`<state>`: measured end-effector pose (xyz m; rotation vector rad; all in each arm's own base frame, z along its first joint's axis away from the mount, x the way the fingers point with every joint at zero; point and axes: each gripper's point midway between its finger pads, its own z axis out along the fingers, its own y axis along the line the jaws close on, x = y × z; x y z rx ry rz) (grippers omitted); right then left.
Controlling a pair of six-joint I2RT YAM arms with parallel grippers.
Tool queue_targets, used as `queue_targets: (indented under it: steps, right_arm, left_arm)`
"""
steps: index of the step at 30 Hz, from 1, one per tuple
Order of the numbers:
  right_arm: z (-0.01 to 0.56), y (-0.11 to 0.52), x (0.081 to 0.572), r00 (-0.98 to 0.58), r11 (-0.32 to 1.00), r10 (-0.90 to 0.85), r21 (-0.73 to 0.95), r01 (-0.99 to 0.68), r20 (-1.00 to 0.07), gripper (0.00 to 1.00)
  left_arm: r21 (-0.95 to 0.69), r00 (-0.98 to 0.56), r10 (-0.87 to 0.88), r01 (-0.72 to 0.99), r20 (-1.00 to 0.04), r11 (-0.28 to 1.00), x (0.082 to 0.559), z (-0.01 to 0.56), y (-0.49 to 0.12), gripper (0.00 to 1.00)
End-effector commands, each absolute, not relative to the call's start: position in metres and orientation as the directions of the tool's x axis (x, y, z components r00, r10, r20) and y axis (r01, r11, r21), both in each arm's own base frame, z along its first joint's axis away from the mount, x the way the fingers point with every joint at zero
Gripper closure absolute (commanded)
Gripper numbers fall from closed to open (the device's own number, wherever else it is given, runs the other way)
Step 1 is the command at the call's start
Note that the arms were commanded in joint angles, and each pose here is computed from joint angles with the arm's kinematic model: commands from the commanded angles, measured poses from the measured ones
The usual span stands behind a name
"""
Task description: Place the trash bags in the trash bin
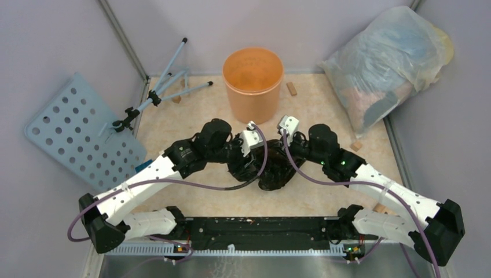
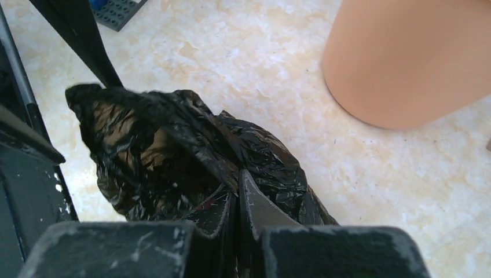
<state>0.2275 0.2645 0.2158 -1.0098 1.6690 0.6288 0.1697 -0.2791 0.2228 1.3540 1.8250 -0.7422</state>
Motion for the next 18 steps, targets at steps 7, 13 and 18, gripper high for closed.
queue_targets:
  steps: [7,13,18]
  right_arm:
    - [0.260,0.250,0.242,-0.012,0.625,-0.165,-0.095,-0.775,-0.986,1.00]
    - [0.261,0.247,0.241,-0.007,0.629,-0.164,-0.099,-0.771,-0.986,1.00]
    - [0.260,0.248,0.239,-0.009,0.623,-0.164,-0.097,-0.776,-0.986,1.00]
  left_arm:
    - [-0.150,-0.318,0.240,0.834,-0.917,0.531,0.176,0.273,-0.254,0.11]
    - [-0.282,-0.465,0.071,0.643,-0.883,0.712,0.206,0.264,-0.208,0.20]
    - [-0.423,-0.633,-0.056,0.446,-0.772,0.789,0.222,0.223,-0.187,0.18]
